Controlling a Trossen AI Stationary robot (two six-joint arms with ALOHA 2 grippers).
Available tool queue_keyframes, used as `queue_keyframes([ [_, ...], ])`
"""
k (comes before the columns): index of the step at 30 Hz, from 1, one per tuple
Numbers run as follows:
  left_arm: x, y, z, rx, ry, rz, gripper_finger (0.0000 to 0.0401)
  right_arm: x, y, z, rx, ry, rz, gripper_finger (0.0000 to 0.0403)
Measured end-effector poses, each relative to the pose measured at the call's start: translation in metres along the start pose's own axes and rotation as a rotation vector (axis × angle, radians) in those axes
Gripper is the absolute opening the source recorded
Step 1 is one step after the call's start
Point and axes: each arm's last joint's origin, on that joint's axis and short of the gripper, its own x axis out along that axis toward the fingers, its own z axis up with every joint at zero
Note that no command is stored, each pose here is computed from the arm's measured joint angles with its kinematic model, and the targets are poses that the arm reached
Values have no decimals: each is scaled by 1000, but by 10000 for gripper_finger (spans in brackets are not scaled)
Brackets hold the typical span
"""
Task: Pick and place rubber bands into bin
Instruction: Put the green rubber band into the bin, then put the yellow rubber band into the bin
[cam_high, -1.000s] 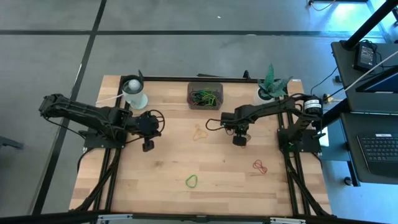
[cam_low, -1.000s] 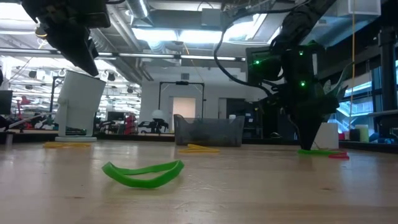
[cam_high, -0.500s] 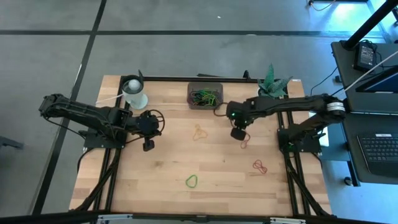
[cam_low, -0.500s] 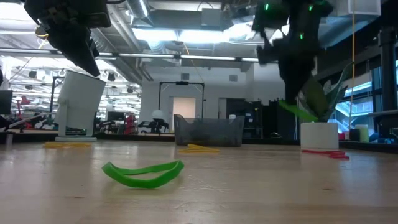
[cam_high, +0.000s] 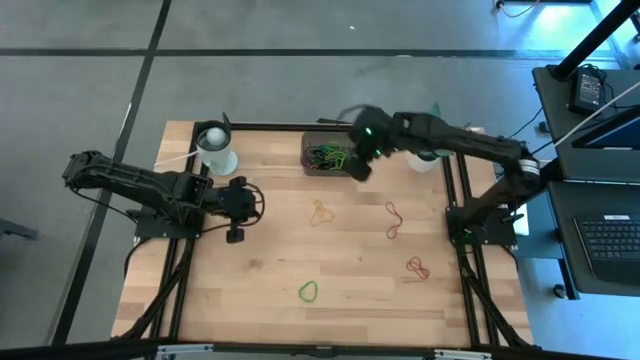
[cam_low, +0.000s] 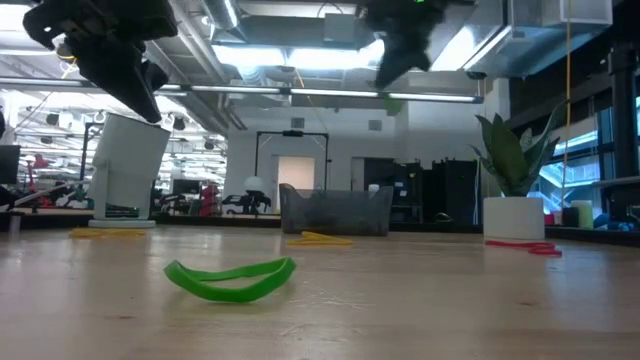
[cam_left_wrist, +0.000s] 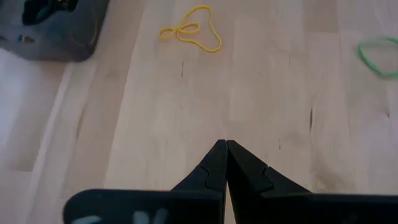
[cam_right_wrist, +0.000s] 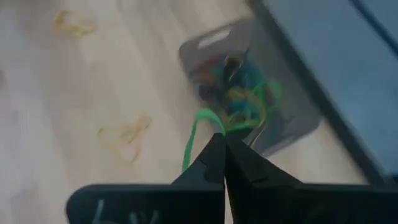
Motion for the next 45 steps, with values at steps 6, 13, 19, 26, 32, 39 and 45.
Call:
queue_keyframes([
  [6,0,0,2,21,-23,-4,3,34,-22,49,7,-16,-48,0],
  [13,-12,3,5,5,-125,52,3,107,-31,66,-12,120,-52,0],
  [19,-34,9,2,-30,-235,47,3,159,-39,55,-3,234,-65,0],
  [26,-57,16,-7,-55,-329,47,3,201,-47,38,15,339,-79,0],
  [32,-65,19,-15,-58,-331,47,3,220,-54,28,28,396,-87,0],
  [39,-68,21,-23,-96,-297,55,3,221,-61,28,71,400,-69,18],
  [45,-67,22,-25,-112,-276,68,3,211,-65,32,126,384,-8,71],
])
